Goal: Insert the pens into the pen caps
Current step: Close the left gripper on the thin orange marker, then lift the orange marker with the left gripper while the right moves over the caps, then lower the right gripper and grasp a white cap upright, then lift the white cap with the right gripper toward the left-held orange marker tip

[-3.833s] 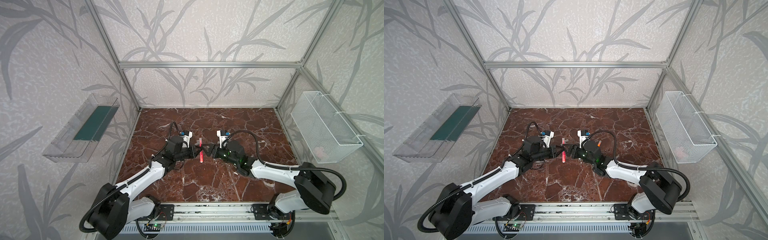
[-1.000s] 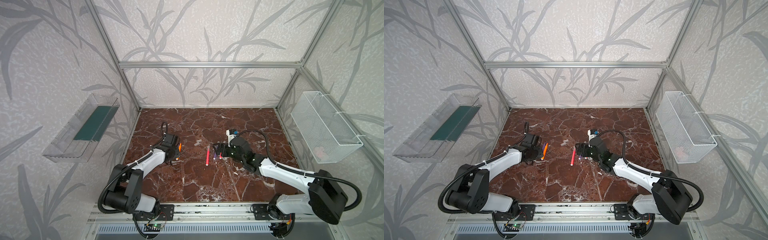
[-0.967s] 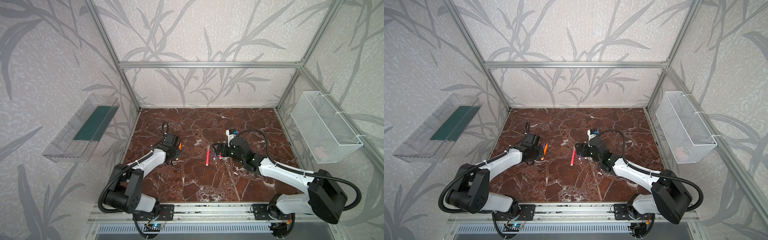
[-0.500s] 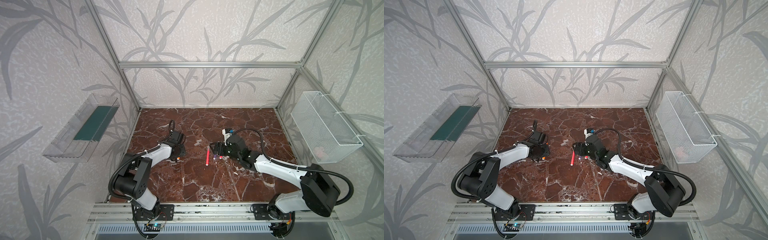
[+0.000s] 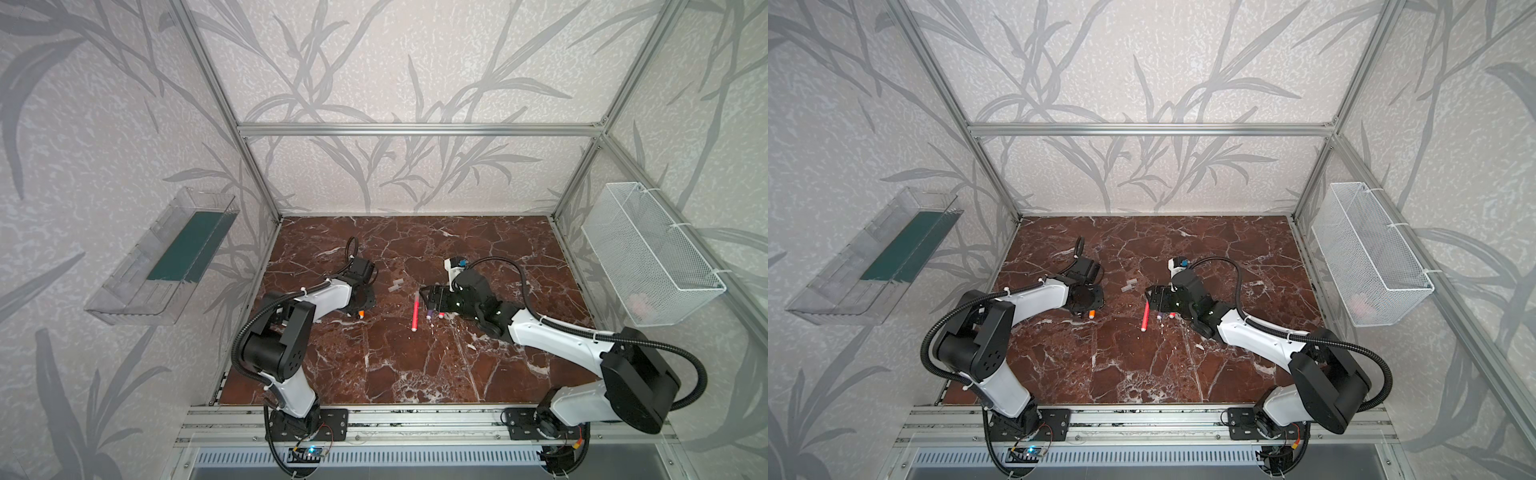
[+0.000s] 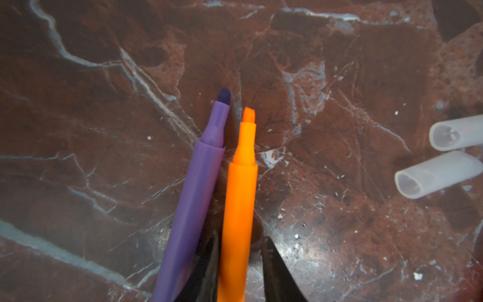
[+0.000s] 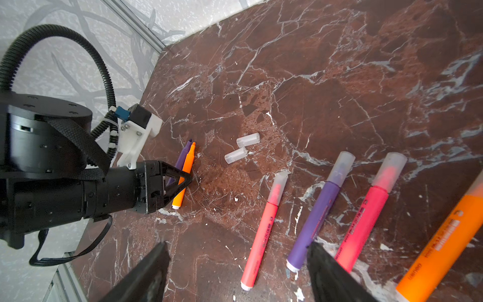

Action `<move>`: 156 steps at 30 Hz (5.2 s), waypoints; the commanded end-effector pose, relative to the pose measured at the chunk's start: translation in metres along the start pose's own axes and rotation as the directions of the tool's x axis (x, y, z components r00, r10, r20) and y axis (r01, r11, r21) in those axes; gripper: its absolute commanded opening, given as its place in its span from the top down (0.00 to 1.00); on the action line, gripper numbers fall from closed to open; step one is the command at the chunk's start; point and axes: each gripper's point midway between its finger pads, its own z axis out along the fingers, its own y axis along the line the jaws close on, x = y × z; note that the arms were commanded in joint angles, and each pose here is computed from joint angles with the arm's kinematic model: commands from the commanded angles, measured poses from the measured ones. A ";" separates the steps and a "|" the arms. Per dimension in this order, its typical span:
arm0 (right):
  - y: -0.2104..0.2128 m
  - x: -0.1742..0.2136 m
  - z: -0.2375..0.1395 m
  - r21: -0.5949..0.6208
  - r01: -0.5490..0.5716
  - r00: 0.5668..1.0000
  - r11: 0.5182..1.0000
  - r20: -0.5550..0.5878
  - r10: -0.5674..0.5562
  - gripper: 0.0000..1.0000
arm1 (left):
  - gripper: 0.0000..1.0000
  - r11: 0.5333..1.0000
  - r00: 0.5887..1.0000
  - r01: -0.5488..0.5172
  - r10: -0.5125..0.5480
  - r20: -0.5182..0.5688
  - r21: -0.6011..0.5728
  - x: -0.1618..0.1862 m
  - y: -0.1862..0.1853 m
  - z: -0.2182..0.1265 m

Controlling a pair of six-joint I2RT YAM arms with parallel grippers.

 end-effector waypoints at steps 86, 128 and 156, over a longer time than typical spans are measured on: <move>-0.016 0.022 0.170 0.427 0.249 0.953 0.869 -0.268 -0.142 0.55 | 1.00 0.982 0.973 -0.017 -0.027 0.231 0.187 0.002 -0.004 -0.120; -0.024 0.041 0.185 0.458 0.319 0.912 0.830 -0.386 -0.137 0.72 | 1.00 0.980 0.975 -0.028 -0.017 0.223 0.198 0.002 -0.009 -0.118; 0.003 -0.012 0.081 0.312 0.011 0.998 0.950 -0.057 0.007 0.95 | 1.00 0.896 0.938 -0.277 0.173 0.300 0.348 0.032 -0.081 -0.137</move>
